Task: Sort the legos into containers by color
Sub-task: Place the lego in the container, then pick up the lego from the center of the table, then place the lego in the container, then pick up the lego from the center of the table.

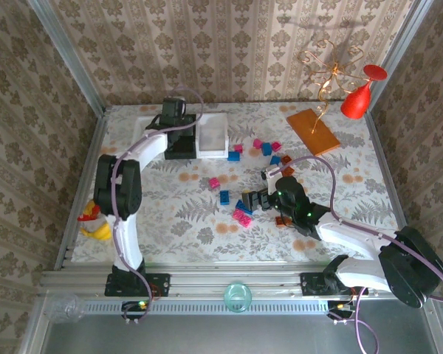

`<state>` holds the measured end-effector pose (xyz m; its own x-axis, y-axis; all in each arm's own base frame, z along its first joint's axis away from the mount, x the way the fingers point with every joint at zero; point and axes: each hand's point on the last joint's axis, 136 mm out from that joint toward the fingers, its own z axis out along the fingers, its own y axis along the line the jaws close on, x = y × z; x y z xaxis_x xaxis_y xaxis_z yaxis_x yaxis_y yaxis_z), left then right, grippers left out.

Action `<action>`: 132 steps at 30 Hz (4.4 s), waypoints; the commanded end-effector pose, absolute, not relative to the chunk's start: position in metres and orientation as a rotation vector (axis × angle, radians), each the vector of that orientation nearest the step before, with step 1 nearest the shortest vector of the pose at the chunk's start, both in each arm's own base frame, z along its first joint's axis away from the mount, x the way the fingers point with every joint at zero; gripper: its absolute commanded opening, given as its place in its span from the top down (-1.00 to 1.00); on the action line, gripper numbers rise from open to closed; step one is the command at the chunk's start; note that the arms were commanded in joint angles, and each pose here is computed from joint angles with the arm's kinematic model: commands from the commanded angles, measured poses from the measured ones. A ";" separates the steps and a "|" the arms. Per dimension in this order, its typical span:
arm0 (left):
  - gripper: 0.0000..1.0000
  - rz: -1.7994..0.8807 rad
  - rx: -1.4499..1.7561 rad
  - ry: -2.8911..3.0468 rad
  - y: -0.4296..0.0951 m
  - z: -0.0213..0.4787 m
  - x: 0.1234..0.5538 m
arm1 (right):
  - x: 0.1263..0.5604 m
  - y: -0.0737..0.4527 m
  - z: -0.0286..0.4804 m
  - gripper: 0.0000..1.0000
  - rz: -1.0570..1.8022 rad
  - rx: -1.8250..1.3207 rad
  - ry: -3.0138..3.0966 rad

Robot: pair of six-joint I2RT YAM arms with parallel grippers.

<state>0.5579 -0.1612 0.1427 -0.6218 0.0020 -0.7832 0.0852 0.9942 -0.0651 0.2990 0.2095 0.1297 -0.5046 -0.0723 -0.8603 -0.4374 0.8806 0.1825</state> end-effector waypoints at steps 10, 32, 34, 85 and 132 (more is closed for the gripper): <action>-0.54 -0.218 0.097 2.167 -0.171 0.193 0.496 | 0.312 0.198 0.143 -1.00 0.365 -0.308 2.040; -0.64 -0.278 0.872 2.402 -0.254 0.041 0.348 | 0.313 0.198 0.139 -1.00 0.361 -0.307 2.037; -0.63 -0.288 0.872 2.413 -0.255 0.036 0.347 | 0.314 0.197 0.138 -1.00 0.354 -0.306 2.045; -0.51 -0.509 0.420 2.228 -0.256 0.157 0.423 | 0.312 0.213 0.133 -1.00 0.428 -0.351 2.072; 0.14 -0.346 0.636 2.439 -0.303 0.027 0.266 | 0.313 0.180 0.150 -1.00 0.293 -0.263 2.017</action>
<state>0.2619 -0.3077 0.0257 -0.7063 0.4026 -0.5823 0.5521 0.8281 -0.0971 0.3127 0.1897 0.1531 -0.4444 -0.0543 -0.8942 -0.3441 0.9319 0.1144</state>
